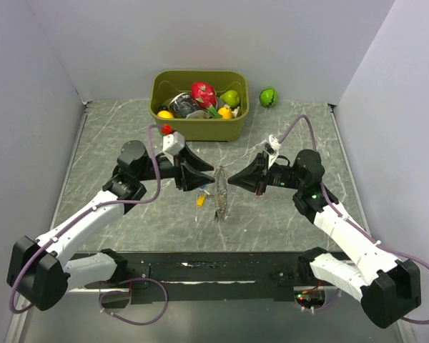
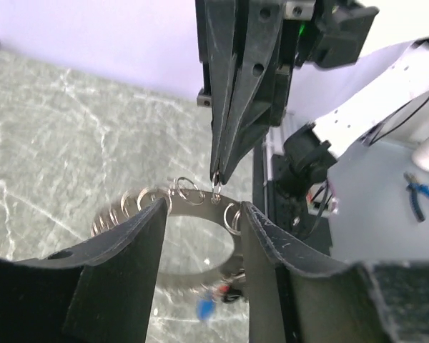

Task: Put the keys on the keyring

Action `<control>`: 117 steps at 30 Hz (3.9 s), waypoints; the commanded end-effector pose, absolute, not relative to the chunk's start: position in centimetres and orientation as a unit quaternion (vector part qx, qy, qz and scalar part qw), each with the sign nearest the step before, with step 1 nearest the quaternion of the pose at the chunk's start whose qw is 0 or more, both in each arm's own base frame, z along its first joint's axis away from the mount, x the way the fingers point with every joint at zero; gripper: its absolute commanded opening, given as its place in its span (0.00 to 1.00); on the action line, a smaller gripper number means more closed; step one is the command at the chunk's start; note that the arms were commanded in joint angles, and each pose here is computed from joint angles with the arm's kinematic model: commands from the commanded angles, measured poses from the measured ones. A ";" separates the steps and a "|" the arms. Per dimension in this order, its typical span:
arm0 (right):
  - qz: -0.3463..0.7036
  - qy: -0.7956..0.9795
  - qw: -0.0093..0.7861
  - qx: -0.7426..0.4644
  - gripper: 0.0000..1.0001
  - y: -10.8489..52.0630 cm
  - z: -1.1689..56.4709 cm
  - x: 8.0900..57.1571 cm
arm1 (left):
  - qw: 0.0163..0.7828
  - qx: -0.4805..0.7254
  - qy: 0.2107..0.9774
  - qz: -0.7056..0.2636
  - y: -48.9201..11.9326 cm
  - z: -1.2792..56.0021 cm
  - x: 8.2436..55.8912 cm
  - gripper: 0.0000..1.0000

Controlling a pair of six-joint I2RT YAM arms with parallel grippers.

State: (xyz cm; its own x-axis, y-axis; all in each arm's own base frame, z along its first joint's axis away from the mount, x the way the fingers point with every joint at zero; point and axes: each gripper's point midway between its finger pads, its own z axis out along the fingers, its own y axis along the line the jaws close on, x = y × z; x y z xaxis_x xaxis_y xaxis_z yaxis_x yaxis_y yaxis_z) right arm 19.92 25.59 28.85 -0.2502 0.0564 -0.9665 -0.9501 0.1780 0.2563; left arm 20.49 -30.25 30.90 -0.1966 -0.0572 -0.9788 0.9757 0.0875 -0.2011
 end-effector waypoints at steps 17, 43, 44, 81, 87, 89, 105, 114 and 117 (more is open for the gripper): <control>0.516 0.553 0.530 -0.383 0.00 25.5 32.0 19.6 | 0.432 0.416 0.506 -0.620 -30.8 32.7 19.4 0.43; 0.514 0.557 0.531 -0.380 0.00 25.5 31.9 19.8 | 0.411 0.421 0.527 -0.613 -33.6 30.8 20.4 0.20; 0.515 0.557 0.530 -0.379 0.00 25.5 31.9 19.7 | 0.409 0.423 0.527 -0.613 -33.6 30.8 20.4 0.18; 0.457 0.574 0.591 -0.334 0.99 23.3 32.6 21.0 | 0.546 0.450 0.525 -0.472 -31.5 31.3 21.1 0.01; 0.451 0.583 0.586 -0.336 0.99 23.3 32.3 21.5 | 0.562 0.486 0.507 -0.437 -31.5 31.1 20.3 0.01; 0.446 0.587 0.588 -0.332 0.99 23.1 32.1 21.6 | 0.566 0.497 0.501 -0.425 -31.6 31.0 20.0 0.01; 0.418 0.600 0.601 -0.323 1.00 22.0 31.6 22.1 | 0.653 0.541 0.399 -0.349 -30.0 32.2 16.1 0.01; 0.424 0.604 0.595 -0.320 1.00 22.1 31.3 22.2 | 0.581 0.530 0.468 -0.404 -32.1 31.6 16.8 0.01; 0.420 0.607 0.594 -0.319 0.99 22.0 31.0 22.2 | 0.551 0.524 0.487 -0.430 -33.1 30.8 16.8 0.01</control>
